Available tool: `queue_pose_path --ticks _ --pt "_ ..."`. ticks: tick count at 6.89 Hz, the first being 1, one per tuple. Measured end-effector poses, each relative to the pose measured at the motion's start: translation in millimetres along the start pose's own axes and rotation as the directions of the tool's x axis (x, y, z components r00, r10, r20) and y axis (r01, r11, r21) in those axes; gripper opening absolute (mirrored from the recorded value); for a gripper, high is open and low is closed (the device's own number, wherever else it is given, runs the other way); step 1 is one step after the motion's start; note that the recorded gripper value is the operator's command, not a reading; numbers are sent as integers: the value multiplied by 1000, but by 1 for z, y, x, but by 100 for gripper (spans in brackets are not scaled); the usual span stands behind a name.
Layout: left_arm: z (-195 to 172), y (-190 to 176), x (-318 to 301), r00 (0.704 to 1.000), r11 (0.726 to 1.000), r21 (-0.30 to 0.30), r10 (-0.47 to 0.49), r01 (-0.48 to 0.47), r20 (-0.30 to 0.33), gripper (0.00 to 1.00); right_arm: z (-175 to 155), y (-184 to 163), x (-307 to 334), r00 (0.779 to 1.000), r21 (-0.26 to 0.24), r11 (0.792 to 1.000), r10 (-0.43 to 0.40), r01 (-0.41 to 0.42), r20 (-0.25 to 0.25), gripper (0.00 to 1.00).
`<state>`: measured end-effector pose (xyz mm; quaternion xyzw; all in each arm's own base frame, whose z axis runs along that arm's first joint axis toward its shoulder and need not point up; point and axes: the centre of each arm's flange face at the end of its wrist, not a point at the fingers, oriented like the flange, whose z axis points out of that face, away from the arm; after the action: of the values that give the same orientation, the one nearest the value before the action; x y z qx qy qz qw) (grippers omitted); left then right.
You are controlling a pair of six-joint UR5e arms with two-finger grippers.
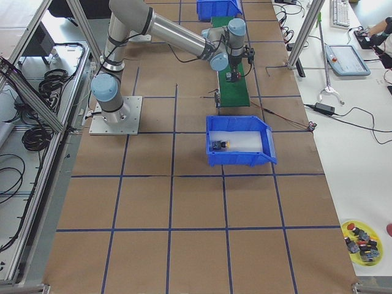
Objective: Transport two buttons from left to right
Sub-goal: 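Grasp the red button and lift it with the right gripper, then lower the red button into the blue bin beside the yellow one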
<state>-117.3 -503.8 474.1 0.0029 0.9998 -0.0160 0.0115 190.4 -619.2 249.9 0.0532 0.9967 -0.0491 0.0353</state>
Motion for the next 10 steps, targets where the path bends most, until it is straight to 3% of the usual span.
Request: queue_pose_path --ticks 1,3,5,6,8,10 --pt "0 0 0 1000 1000 0 0 0 0 100 3 2 1 1000 -25 1000 1 -2 -7 9" --pt "-1 0 0 1000 1000 2 0 0 0 100 2 4 5 1000 -82 997 0 -1 -17 5" --pt "-1 0 0 1000 1000 2 -1 1 0 100 -23 -5 17 1000 -84 996 8 -10 -19 4" --pt "-1 0 0 1000 1000 2 -1 1 0 100 -54 -15 38 1000 -92 996 7 -9 -21 4" --pt "-1 0 0 1000 1000 2 -1 1 0 100 -146 -30 141 999 -108 994 -35 33 -21 4" --pt "-2 0 0 1000 1000 4 -1 1 0 100 -202 -30 247 993 -73 992 -107 103 -45 4"
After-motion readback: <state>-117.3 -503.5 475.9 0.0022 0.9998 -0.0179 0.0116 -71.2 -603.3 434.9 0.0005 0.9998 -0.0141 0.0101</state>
